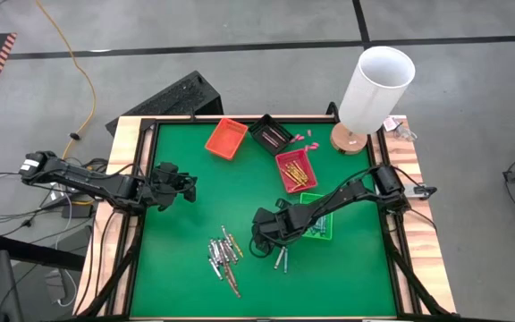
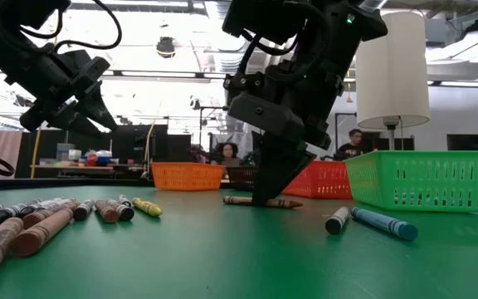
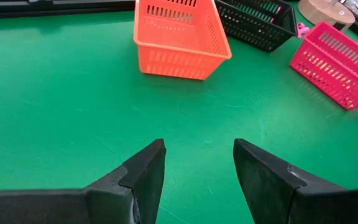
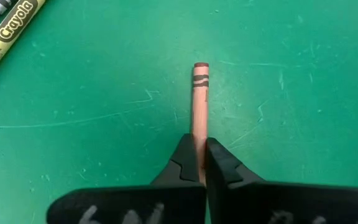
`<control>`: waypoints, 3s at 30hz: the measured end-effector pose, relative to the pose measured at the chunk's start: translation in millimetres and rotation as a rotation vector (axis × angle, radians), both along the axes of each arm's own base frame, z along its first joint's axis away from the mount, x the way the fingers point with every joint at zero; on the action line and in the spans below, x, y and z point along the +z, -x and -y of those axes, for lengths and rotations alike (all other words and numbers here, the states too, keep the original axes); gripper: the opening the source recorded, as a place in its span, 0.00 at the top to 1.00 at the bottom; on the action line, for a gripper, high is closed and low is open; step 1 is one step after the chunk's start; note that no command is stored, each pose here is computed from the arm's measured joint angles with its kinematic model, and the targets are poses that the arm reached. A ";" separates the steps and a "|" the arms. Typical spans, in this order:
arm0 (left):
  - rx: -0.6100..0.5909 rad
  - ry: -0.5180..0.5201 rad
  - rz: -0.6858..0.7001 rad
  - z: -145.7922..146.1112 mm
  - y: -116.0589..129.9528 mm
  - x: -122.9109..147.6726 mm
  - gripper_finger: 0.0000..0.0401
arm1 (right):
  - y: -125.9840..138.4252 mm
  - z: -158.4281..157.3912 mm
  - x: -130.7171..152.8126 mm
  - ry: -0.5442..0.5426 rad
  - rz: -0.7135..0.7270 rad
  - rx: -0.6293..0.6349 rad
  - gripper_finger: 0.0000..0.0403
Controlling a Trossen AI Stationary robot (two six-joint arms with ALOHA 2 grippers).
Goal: Sort crayons
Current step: Put the brown crayon into the black bin
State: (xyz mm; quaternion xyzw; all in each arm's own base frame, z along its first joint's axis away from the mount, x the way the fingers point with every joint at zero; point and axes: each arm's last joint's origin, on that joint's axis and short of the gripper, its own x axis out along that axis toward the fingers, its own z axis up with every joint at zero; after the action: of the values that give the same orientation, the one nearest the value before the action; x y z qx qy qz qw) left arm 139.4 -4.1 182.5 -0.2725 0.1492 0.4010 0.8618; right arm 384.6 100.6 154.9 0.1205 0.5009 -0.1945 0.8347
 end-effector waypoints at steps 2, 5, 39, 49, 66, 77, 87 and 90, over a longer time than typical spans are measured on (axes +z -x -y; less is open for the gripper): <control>0.000 0.000 0.000 0.0 0.0 0.0 0.55 | -1.0 -0.3 1.9 -0.001 0.001 0.000 0.98; 0.000 0.000 0.001 0.0 0.0 0.0 0.55 | -3.2 -1.1 5.4 -0.007 0.005 0.003 0.99; -0.012 -0.030 -0.063 -0.6 2.8 -2.8 0.55 | -29.6 152.4 115.8 0.199 -0.142 0.085 0.99; 0.058 -0.060 -0.033 -2.2 3.6 -1.6 0.55 | -15.1 253.5 122.2 0.286 -0.101 -0.044 0.99; 0.090 -0.064 -0.013 -2.9 3.9 -1.2 0.55 | 9.7 324.2 97.5 0.212 0.019 -0.179 0.99; 0.070 -0.043 -0.016 -2.3 3.5 -1.6 0.55 | 11.4 323.2 75.0 0.194 0.032 -0.208 0.99; 0.070 -0.044 -0.016 -2.3 3.6 -1.6 0.55 | 13.8 325.4 64.5 0.174 0.054 -0.217 0.99; 0.070 -0.044 -0.016 -2.3 3.6 -1.6 0.55 | 14.4 326.0 64.5 0.171 0.054 -0.221 0.99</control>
State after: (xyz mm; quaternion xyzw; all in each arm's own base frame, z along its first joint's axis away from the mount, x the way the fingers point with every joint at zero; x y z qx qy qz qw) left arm 135.9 -1.8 180.9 -0.2553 0.1378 0.4362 0.8518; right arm 370.2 -225.4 219.4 0.1087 0.4435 -0.3240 0.8285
